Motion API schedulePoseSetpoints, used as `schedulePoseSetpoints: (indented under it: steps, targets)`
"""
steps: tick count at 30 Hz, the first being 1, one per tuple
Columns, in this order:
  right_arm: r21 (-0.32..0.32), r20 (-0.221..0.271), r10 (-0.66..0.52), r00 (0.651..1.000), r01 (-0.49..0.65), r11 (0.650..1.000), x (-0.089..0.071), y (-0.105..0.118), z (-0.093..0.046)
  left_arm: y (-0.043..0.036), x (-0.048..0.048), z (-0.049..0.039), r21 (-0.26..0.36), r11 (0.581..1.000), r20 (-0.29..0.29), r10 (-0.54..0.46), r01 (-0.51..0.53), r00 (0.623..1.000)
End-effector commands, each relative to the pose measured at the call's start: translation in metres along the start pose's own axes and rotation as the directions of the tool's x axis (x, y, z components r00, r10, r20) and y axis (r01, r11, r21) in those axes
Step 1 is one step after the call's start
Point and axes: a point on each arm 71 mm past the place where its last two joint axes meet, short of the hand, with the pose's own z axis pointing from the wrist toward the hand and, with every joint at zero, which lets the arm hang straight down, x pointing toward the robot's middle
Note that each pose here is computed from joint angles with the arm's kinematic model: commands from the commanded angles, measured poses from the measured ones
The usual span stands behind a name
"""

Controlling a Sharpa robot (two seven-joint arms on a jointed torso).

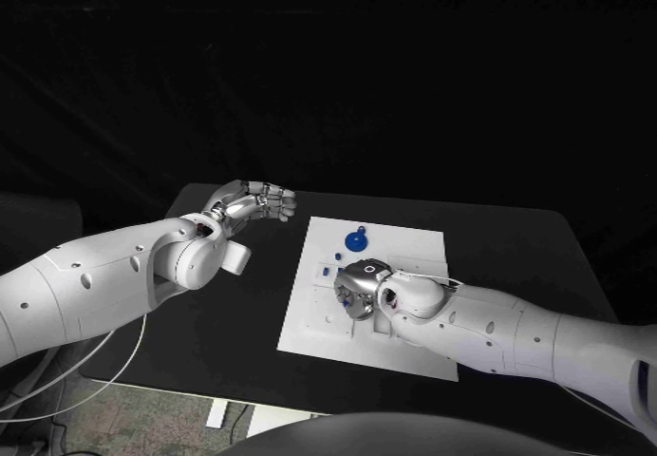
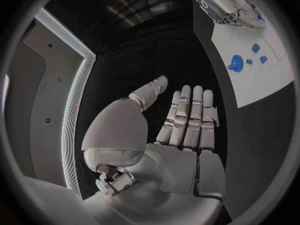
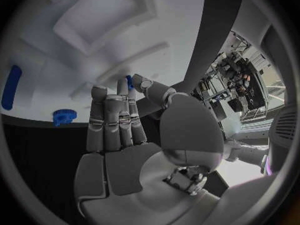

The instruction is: Assemble the parts on the task board

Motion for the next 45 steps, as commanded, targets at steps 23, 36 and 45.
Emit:
schedulePoseSetpoints:
  steps: [23,36,45]
  targets:
    - [-0.008,0.073,0.071,0.995,-0.071,0.997,-0.004,-0.001,-0.011,-0.0029,-0.0002,-0.0011,0.006,1.0,-0.013,-0.006,0.006,1.0]
    - [-0.022,0.223,0.126,0.967,-0.124,0.992,-0.057,-0.018,-0.032,-0.0031,-0.0049,-0.0014,0.006,1.0,-0.004,-0.003,0.003,1.0]
    - [0.067,0.176,0.087,0.98,-0.1,0.993,-0.088,-0.065,-0.045,-0.0025,-0.0071,-0.0006,0.006,1.0,0.0,-0.001,0.001,1.0]
